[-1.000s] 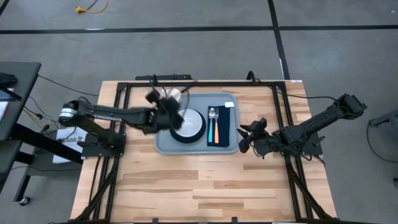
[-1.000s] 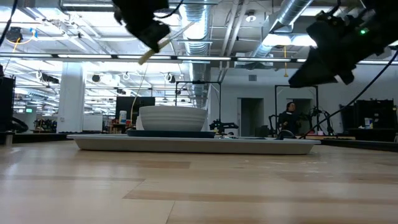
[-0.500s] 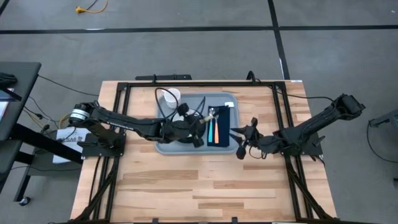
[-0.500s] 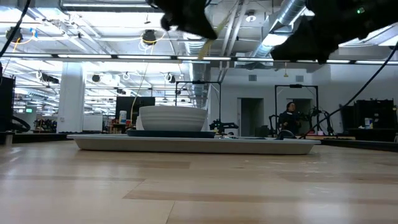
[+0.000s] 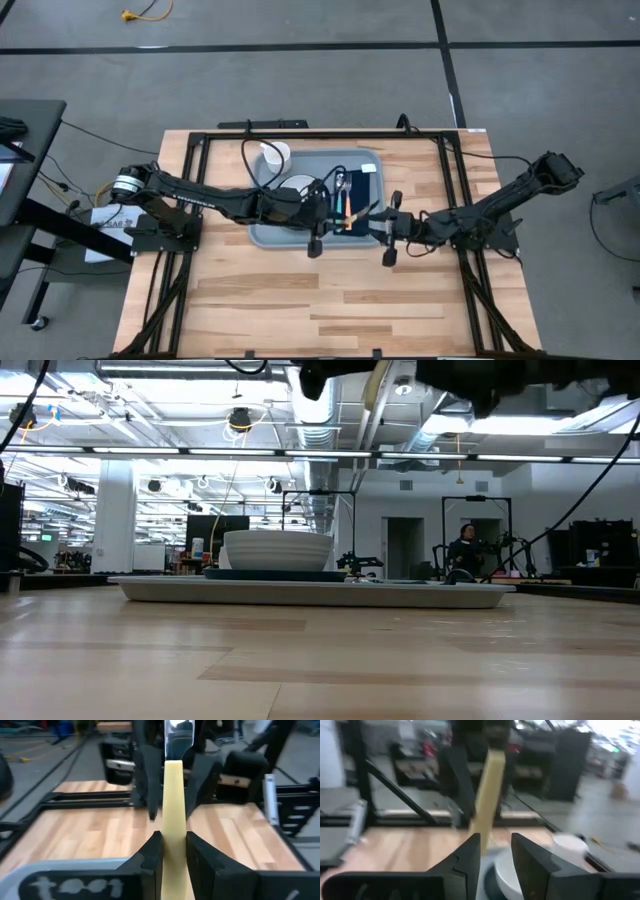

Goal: Set up tray
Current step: Put the yellow knife on top of the black napkin to the right of the orange fork

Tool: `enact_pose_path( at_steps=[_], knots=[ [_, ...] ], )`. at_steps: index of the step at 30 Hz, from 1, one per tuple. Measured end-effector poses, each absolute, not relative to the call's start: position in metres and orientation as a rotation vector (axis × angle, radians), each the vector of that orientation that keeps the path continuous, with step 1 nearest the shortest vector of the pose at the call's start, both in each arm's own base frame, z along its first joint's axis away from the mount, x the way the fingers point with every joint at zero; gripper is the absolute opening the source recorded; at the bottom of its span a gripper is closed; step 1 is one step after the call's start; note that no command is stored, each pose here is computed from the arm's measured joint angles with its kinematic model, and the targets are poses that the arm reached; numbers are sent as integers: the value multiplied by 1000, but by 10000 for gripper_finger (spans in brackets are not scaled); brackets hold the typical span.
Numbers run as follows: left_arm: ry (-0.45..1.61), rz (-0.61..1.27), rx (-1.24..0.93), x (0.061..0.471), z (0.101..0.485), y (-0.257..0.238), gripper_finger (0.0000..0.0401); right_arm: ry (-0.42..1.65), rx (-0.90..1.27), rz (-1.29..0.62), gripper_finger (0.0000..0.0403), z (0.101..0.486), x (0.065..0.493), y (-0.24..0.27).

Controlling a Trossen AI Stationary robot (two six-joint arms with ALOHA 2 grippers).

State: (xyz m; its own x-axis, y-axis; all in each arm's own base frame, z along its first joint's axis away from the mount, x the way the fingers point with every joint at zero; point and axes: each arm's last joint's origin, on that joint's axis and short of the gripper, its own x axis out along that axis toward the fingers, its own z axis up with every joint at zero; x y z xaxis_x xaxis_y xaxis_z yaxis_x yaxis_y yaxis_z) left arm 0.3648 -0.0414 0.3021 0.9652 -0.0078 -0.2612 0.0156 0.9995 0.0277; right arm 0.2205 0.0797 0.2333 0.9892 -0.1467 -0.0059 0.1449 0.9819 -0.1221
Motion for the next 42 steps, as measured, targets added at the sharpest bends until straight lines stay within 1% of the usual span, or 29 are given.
enact_pose_path(
  at_steps=[2,6,9,12,19,23,27,31,42],
  knots=[
    [265,-44,20,365,302,-42,47,-16,-130,-114,102,236,221,81],
    [263,-68,13,365,302,-43,47,-33,-146,-114,103,238,221,81],
    [250,-77,10,365,303,-44,47,-40,-156,-114,112,239,221,81],
    [248,-91,8,365,304,-45,47,-58,-158,-116,136,241,220,81],
    [226,-91,7,365,306,-45,47,-103,-140,-106,211,246,223,73],
    [211,-89,7,366,307,-44,47,-110,-106,-79,230,248,231,66],
    [213,-85,10,366,307,-43,47,-141,-105,-7,231,255,235,65],
    [216,-80,13,366,307,-43,47,-154,-113,32,223,260,236,67],
    [202,-80,13,366,308,-43,47,-160,-111,10,200,265,240,61]
  ],
)
